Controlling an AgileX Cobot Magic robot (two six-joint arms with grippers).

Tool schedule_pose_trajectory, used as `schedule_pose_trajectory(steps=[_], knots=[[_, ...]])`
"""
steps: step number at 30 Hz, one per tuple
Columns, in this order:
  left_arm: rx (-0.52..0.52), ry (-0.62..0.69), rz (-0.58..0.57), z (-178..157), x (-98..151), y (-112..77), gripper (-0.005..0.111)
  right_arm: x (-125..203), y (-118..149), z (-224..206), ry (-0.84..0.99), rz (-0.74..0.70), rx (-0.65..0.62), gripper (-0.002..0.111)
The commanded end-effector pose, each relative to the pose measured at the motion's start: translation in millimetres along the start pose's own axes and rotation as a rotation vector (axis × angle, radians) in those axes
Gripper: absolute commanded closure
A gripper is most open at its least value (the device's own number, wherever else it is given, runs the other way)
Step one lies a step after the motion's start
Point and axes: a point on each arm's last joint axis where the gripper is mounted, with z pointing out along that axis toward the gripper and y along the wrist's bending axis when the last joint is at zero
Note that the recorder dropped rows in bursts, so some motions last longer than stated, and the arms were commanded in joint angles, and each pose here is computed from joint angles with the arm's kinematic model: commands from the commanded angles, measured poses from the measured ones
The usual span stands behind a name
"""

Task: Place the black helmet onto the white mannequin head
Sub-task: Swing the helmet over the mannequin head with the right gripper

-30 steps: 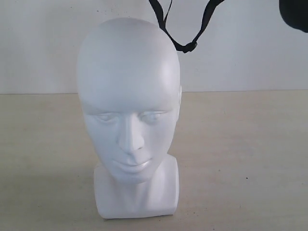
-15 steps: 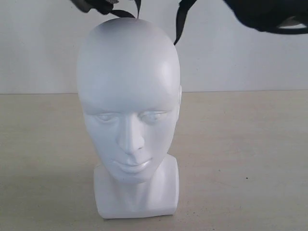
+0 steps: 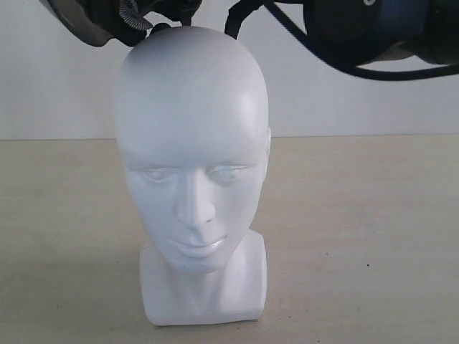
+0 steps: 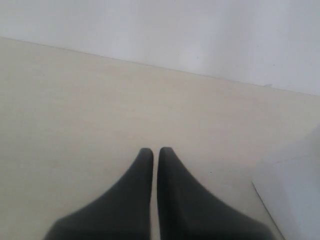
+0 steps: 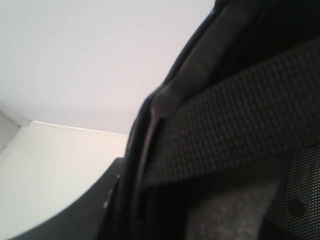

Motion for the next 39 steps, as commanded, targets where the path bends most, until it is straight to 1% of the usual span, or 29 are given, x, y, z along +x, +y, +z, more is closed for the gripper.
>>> schedule_pose_trajectory(steps=[1,6,8,11,22,27,29,35,39], knots=[[0.004,-0.002,-0.002,0,0,-0.2,0.102,3,27,2,0.007,-0.007,-0.141,0.108],[0.004,-0.002,-0.002,0,0,-0.2,0.102,5,25,5,-0.006,-0.034,-0.131,0.108],[0.004,-0.002,-0.002,0,0,-0.2,0.102,4,19,10,-0.025,-0.025,-0.116,0.108],[0.004,-0.002,-0.002,0,0,-0.2,0.102,4,16,18,-0.029,0.003,-0.142,0.108],[0.004,-0.002,-0.002,0,0,-0.2,0.102,10,6,45,-0.002,0.026,-0.185,0.108],[0.004,-0.002,-0.002,0,0,-0.2,0.102,16,7,45,0.052,0.029,-0.210,0.108],[0.004,-0.002,-0.002,0,0,-0.2,0.102,23,9,43,0.093,0.048,-0.238,0.108],[0.004,-0.002,-0.002,0,0,-0.2,0.102,40,14,39,0.138,0.061,-0.283,0.108],[0.004,-0.002,-0.002,0,0,-0.2,0.102,45,13,38,0.132,0.086,-0.275,0.108]])
